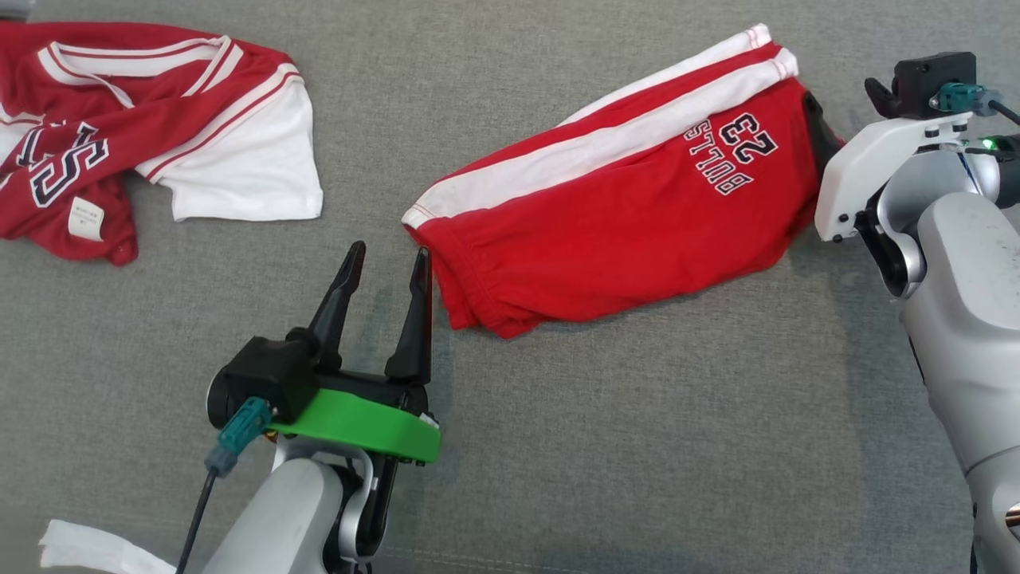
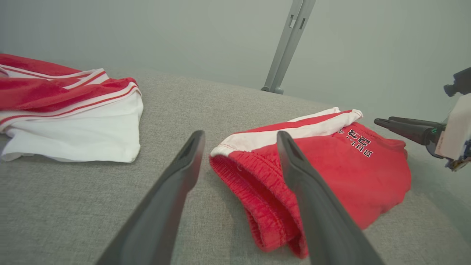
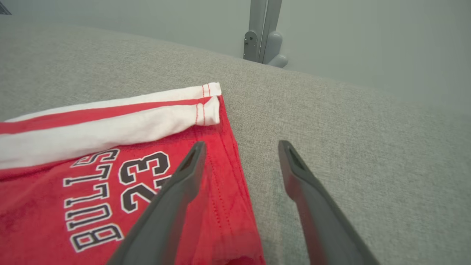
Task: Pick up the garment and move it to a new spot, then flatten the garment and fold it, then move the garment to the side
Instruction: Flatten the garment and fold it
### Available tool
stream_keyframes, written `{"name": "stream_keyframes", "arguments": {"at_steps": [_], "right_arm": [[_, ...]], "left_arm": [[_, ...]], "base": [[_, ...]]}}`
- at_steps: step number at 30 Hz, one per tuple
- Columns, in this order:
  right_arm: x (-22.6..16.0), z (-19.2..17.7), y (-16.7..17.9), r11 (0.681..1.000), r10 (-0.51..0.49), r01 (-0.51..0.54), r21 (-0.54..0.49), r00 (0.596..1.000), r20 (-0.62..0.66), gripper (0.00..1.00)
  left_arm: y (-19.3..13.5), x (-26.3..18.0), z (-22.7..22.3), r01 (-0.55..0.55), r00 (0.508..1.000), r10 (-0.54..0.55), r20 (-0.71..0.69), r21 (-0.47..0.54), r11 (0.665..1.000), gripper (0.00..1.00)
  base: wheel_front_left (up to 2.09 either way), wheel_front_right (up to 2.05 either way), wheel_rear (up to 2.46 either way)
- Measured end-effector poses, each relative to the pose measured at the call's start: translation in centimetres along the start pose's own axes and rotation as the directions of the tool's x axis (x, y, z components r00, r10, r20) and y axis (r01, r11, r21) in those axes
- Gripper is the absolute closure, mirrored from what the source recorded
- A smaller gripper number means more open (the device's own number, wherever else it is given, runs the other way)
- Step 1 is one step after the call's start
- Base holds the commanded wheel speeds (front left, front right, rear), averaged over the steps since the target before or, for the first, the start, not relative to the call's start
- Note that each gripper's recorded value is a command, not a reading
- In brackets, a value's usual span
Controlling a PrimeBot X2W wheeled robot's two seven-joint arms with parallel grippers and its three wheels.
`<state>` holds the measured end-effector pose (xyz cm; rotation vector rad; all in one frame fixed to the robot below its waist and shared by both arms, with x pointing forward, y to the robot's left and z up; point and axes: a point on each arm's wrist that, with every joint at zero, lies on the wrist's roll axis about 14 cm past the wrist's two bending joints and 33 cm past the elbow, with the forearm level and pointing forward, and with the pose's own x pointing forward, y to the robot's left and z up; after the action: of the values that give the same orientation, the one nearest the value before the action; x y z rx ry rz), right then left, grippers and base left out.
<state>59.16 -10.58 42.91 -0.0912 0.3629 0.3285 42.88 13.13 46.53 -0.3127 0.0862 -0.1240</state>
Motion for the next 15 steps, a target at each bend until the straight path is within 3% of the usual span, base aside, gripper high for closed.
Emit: {"name": "stream_keyframes", "arguments": {"at_steps": [12, 13, 14, 15], "right_arm": [[2.3, -4.0, 2.3, 0.997, 0.064, -0.056, 0.06, 0.988, -0.138, 0.0], [2.3, -3.9, 2.4, 0.995, 0.066, -0.055, 0.085, 0.989, -0.135, 0.9], [2.3, -3.9, 2.6, 0.992, 0.071, -0.056, 0.113, 0.988, -0.136, 1.0], [2.1, -4.0, 3.0, 0.99, 0.08, -0.062, 0.13, 0.987, -0.137, 1.0]], "left_arm": [[2.3, -1.0, -0.2, -0.06, 0.998, 0.059, 0.025, 0.031, 0.998, 0.0], [2.2, -1.0, -0.1, -0.051, 0.998, 0.05, 0.029, 0.039, 0.998, 0.0], [2.1, -1.0, -0.1, -0.047, 0.999, 0.046, 0.029, 0.041, 0.998, 0.0], [2.1, -1.1, -0.2, -0.047, 0.999, 0.046, 0.027, 0.036, 0.998, 0.0]], "base": [[0.0, 0.0, 0.0], [0.0, 0.0, 0.0], [0.0, 0.0, 0.0], [0.0, 0.0, 0.0]]}}
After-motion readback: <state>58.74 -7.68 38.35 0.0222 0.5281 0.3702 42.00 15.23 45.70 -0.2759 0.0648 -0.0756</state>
